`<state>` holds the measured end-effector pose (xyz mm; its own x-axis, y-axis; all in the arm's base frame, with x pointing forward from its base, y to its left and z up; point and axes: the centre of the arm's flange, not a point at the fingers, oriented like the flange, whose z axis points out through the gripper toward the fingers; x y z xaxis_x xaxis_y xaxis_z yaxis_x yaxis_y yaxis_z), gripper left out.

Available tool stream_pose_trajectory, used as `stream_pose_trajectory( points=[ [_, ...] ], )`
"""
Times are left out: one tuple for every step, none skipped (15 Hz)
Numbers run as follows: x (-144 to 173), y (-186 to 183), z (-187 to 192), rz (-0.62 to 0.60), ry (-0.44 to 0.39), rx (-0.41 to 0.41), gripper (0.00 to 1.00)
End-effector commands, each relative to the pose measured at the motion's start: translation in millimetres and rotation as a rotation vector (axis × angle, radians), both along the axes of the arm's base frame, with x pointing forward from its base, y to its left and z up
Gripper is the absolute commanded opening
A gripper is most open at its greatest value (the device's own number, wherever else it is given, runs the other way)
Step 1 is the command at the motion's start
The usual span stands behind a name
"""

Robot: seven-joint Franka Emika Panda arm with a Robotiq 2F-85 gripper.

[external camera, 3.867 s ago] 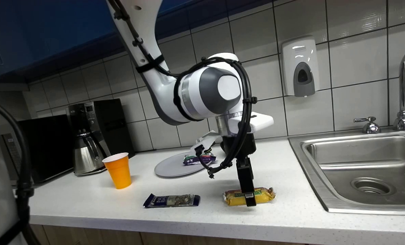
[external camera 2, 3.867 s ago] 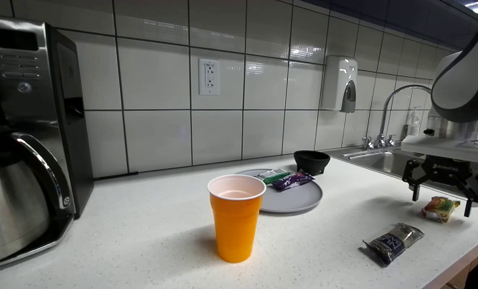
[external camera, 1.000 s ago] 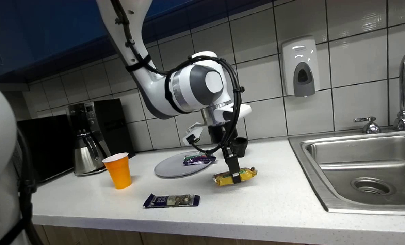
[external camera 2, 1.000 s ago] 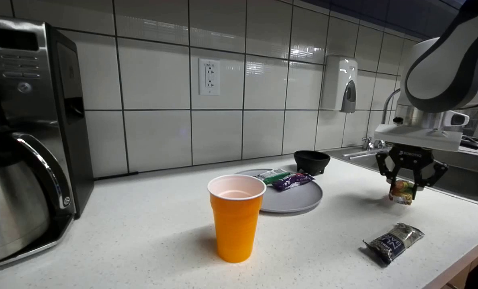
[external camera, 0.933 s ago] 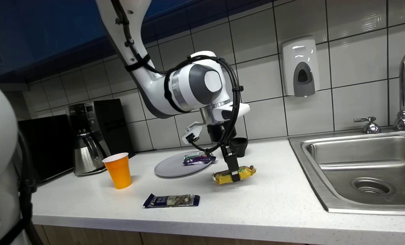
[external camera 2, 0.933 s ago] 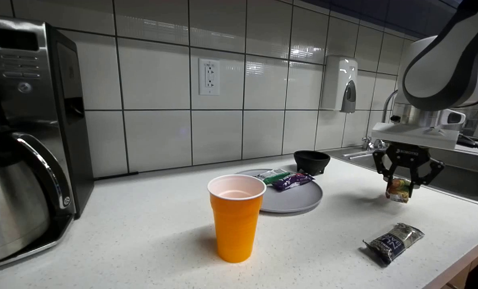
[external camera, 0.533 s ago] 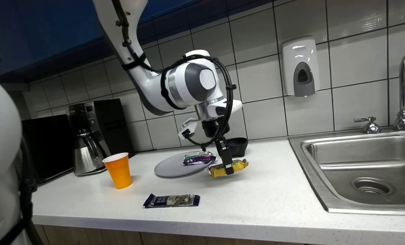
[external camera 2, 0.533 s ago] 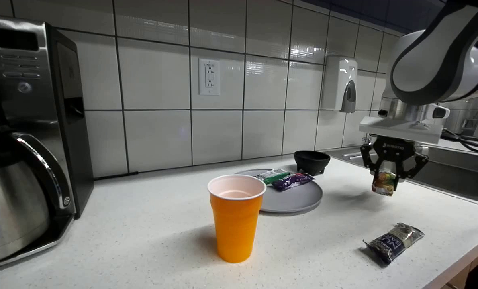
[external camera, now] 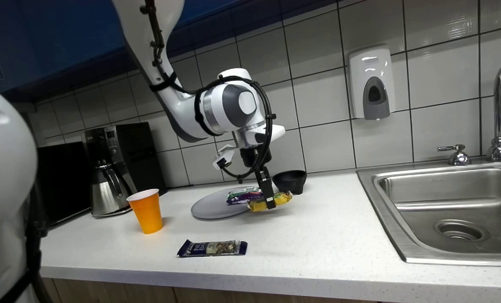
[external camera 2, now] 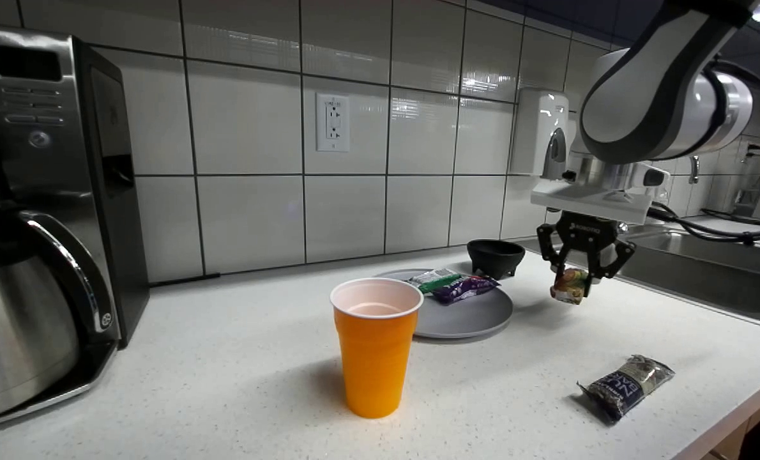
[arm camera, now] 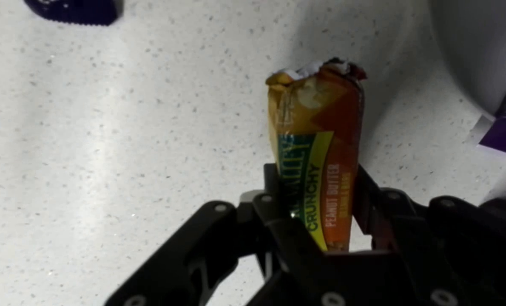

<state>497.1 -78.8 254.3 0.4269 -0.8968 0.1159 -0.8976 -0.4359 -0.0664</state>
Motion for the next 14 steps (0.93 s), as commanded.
stream_pose_trajectory(
  points=[
    [31.6, 26.6, -1.7, 0.002, 0.013, 0.007, 0.17],
    [37.2, 34.3, -2.8, 0.009, 0.012, 0.008, 0.17],
    [43.3, 42.0, -3.3, 0.017, 0.012, 0.012, 0.17],
    [48.2, 49.8, -3.4, 0.024, 0.01, 0.016, 0.17],
    [52.6, 56.8, -2.9, 0.031, 0.007, 0.02, 0.17],
    [58.5, 65.0, -0.2, 0.036, 0.002, 0.021, 0.17],
    [63.4, 71.9, 1.2, 0.04, 0.0, 0.019, 0.17],
    [67.8, 78.0, 2.3, 0.043, -0.004, 0.018, 0.17],
    [71.8, 83.8, 3.5, 0.045, -0.006, 0.018, 0.17],
    [77.4, 90.0, 4.8, 0.048, -0.005, 0.018, 0.17],
    [81.5, 95.2, 5.7, 0.051, -0.007, 0.019, 0.17],
    [86.6, 100.4, 5.3, 0.05, -0.007, 0.019, 0.17],
    [90.0, 104.1, 4.1, 0.049, -0.005, 0.022, 0.17],
    [94.0, 108.3, 1.9, 0.045, 0.001, 0.028, 0.17]
  ],
)
